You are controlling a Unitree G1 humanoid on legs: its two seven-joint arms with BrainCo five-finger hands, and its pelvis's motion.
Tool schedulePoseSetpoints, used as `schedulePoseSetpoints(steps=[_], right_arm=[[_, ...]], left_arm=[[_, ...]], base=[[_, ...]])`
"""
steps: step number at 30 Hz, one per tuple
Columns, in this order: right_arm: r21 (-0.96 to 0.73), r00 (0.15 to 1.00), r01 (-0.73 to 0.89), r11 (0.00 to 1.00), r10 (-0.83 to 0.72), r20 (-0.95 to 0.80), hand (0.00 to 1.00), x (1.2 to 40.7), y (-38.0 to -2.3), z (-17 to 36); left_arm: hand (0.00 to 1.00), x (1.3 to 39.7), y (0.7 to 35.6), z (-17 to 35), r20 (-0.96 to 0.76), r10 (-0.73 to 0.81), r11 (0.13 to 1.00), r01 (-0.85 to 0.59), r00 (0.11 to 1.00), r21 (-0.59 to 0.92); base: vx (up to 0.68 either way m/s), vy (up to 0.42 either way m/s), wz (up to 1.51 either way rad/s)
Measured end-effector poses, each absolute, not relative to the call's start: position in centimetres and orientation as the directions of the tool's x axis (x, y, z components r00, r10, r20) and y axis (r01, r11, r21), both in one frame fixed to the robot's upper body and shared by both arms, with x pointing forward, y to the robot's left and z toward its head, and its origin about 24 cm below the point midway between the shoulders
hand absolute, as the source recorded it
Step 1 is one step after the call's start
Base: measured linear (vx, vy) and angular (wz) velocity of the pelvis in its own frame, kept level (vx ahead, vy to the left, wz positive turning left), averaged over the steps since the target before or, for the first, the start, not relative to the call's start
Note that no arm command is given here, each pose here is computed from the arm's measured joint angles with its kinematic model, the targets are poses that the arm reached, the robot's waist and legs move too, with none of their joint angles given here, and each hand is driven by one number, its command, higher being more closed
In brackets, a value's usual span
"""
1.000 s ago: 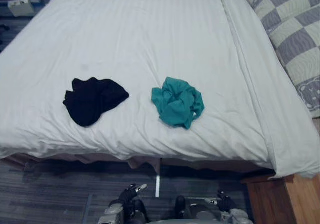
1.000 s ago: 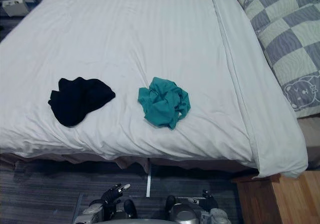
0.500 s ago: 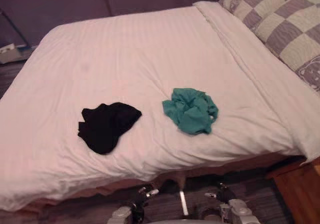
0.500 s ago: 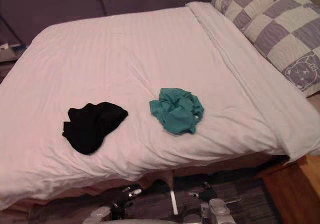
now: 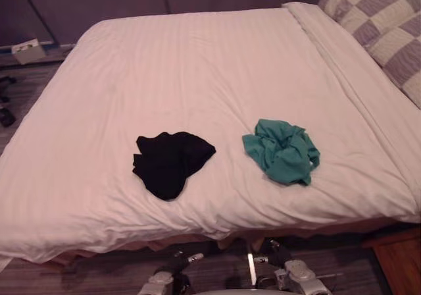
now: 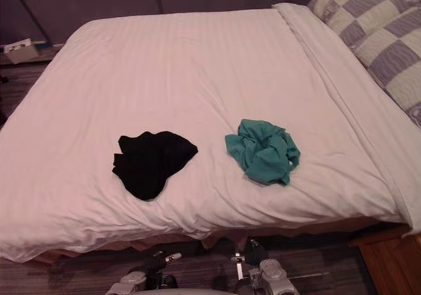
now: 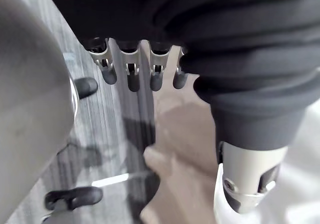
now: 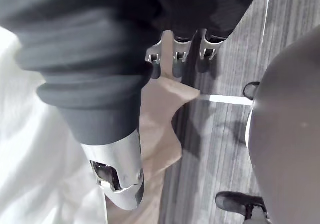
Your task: Tidy the bed and pick cloth on bed and put in laundry
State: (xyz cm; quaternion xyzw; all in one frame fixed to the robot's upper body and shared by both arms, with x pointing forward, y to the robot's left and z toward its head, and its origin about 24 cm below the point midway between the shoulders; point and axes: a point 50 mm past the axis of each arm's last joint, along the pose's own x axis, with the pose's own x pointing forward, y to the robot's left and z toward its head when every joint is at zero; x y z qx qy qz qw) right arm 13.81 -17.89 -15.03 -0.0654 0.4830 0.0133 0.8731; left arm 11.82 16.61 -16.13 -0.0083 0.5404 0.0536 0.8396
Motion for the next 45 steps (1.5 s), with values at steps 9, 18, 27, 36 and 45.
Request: schedulePoseSetpoints(steps=[9,18,27,36,45], right_arm=[[-0.299,0.154,0.616,0.729,-0.484,-0.861,0.00,6.0,-26.6,-15.5],[-0.572,0.169,0.705,0.420,-0.882,-0.440,0.00,8.0,-39.6,-6.8],[-0.818,0.570,0.429,0.383,-0.817,-0.083,0.00,19.6,-38.4,0.3],[-0.815,0.791,0.411,0.408,-0.605,0.095,0.00,26.9,-34.6,6.3],[-0.727,0.841,0.497,0.474,-0.469,0.270,0.00,32.3,-30.6,13.1]], left_arm=[[0.00,3.8,26.5,-15.8,-0.876,0.472,0.751,-0.564,0.095,0.343],[0.00,8.2,40.8,-5.8,-0.424,0.839,0.540,-0.615,0.341,0.575],[0.00,25.5,34.0,5.1,0.060,0.440,0.646,-0.362,0.896,0.672],[0.00,31.9,26.0,10.7,0.099,0.046,0.670,-0.104,0.994,0.735],[0.00,35.8,22.6,11.9,-0.024,0.000,0.658,0.018,1.000,0.753]], base=[[0.02,-0.017,0.14],[-0.10,0.008,0.09],[0.07,0.031,-0.05],[0.10,-0.044,-0.12],[-0.05,0.002,-0.19]])
